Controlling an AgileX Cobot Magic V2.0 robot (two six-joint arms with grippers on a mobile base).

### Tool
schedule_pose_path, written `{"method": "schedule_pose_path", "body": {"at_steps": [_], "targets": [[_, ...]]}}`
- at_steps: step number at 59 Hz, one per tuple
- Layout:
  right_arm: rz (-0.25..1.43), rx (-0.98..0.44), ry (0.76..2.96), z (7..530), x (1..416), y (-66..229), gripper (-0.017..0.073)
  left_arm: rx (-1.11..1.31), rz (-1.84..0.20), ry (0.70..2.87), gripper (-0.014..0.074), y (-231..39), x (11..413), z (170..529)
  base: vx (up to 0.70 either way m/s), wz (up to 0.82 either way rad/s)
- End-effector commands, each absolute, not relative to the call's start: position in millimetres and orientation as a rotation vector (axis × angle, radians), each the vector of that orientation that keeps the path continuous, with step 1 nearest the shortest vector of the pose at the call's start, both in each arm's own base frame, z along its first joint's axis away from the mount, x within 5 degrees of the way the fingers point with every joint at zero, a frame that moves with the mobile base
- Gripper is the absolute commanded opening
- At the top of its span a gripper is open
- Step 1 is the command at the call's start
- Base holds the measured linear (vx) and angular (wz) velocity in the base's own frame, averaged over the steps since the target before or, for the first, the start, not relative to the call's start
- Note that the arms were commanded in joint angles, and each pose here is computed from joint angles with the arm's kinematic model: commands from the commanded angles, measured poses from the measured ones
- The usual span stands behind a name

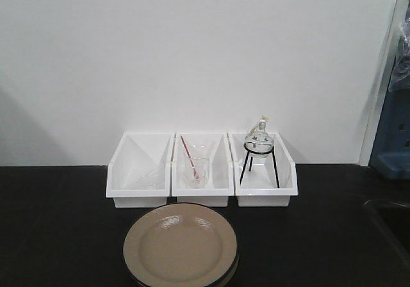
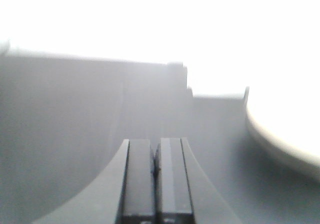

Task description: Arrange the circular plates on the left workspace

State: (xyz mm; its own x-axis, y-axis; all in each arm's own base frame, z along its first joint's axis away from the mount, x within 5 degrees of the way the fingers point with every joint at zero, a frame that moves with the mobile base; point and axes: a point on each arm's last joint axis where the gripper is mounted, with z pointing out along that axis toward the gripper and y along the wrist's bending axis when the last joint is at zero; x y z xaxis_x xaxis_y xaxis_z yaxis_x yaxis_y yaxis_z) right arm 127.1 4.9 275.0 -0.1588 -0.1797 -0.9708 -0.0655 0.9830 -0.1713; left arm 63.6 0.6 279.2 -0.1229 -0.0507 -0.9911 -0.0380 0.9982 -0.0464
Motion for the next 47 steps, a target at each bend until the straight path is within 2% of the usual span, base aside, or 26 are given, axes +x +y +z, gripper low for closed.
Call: {"method": "schedule_pose_path", "body": {"at_steps": [1, 15, 47], "targets": [[-0.166, -0.124, 1.591, 296, 129, -1, 0.0000, -0.078, -0.016, 1.580, 0.0000, 1, 63, 296, 0.00, 0.00], [-0.167, -0.123, 1.589, 296, 129, -1, 0.0001, -0.075, -0.027, 1.645, 0.0000, 0, 63, 290, 0.00, 0.00], [-0.167, -0.123, 1.589, 296, 129, -1, 0.0002, -0.076, -0.020, 1.642, 0.0000, 1, 64, 285, 0.00, 0.00]]}}
